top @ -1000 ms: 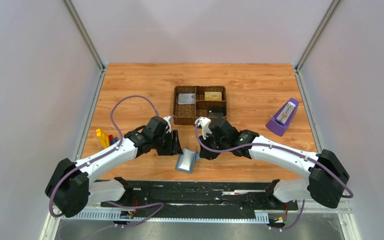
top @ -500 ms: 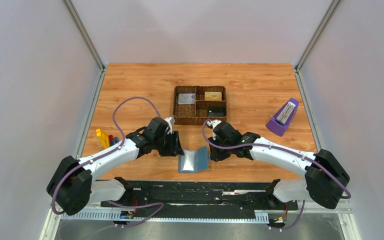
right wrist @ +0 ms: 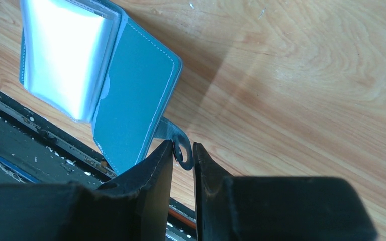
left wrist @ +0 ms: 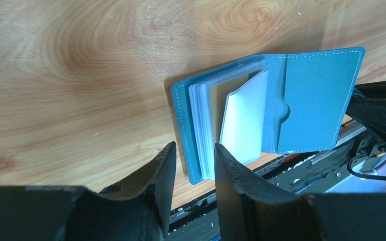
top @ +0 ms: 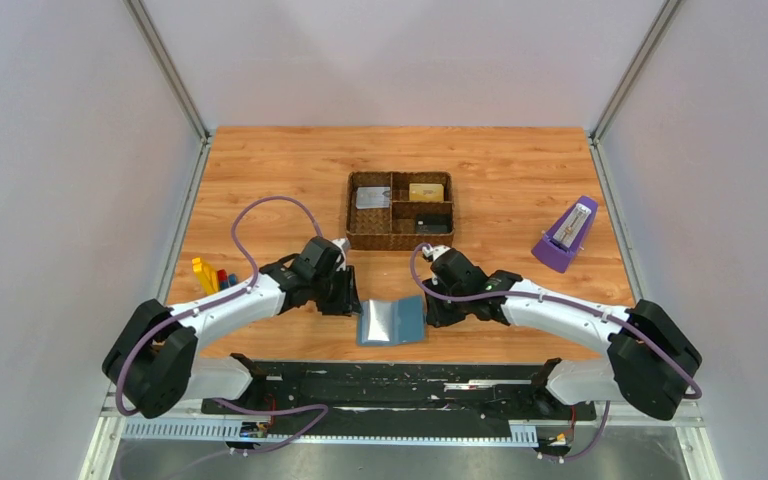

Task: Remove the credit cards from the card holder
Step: Open the card holder at the center of the board, then remove the credit card from the card holder.

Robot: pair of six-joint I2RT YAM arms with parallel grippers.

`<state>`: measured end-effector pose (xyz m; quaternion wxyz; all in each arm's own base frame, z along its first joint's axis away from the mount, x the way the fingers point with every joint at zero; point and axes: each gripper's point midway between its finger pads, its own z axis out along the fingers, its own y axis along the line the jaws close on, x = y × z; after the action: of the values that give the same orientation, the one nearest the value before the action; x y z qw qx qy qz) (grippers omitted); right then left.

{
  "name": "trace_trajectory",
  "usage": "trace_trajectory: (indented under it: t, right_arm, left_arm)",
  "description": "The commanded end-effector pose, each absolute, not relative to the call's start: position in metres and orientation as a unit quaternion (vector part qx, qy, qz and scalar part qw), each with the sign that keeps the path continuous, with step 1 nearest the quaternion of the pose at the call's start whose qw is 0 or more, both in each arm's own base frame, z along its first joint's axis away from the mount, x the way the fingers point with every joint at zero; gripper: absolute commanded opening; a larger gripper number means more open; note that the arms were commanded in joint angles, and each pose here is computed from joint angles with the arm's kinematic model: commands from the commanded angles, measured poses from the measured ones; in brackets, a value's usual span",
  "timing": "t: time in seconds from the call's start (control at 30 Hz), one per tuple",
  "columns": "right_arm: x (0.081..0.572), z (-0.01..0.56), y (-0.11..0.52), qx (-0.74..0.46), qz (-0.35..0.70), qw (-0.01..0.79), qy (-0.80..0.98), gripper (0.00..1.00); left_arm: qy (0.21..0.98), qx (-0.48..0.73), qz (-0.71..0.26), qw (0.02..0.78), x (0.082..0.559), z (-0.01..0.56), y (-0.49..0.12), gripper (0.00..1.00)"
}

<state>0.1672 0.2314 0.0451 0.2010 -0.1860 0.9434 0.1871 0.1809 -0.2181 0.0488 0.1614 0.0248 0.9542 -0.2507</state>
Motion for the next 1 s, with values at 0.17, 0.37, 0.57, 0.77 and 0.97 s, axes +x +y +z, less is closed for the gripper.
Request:
trace_trajectory:
  t: [0.17,0.37,0.57,0.77,0.97]
  right_arm:
    - [0.176,0.060,0.241,-0.168,0.216,0.231,0.934,0.22]
    - [0.178,0.059,0.240,-0.169,0.213,0.235,0.933,0.22]
    - [0.178,0.059,0.241,-0.169,0.214,0.236,0.933,0.22]
    - [0.179,0.063,0.242,-0.171,0.218,0.239,0.931,0.22]
    - [0.182,0.064,0.240,-0.170,0.213,0.251,0.929,0.22]
  left_arm:
    - [0.942,0.050,-0.289,0.162,0.186,0.054,-0.237,0.39]
    - [0.949,0.046,-0.267,0.162,0.190,0.048,-0.233,0.36]
    - [0.953,0.050,-0.255,0.159,0.193,0.042,-0.232,0.34]
    - [0.947,0.058,-0.274,0.158,0.195,0.045,-0.241,0.33]
    - [0.941,0.070,-0.293,0.154,0.195,0.049,-0.249,0.30]
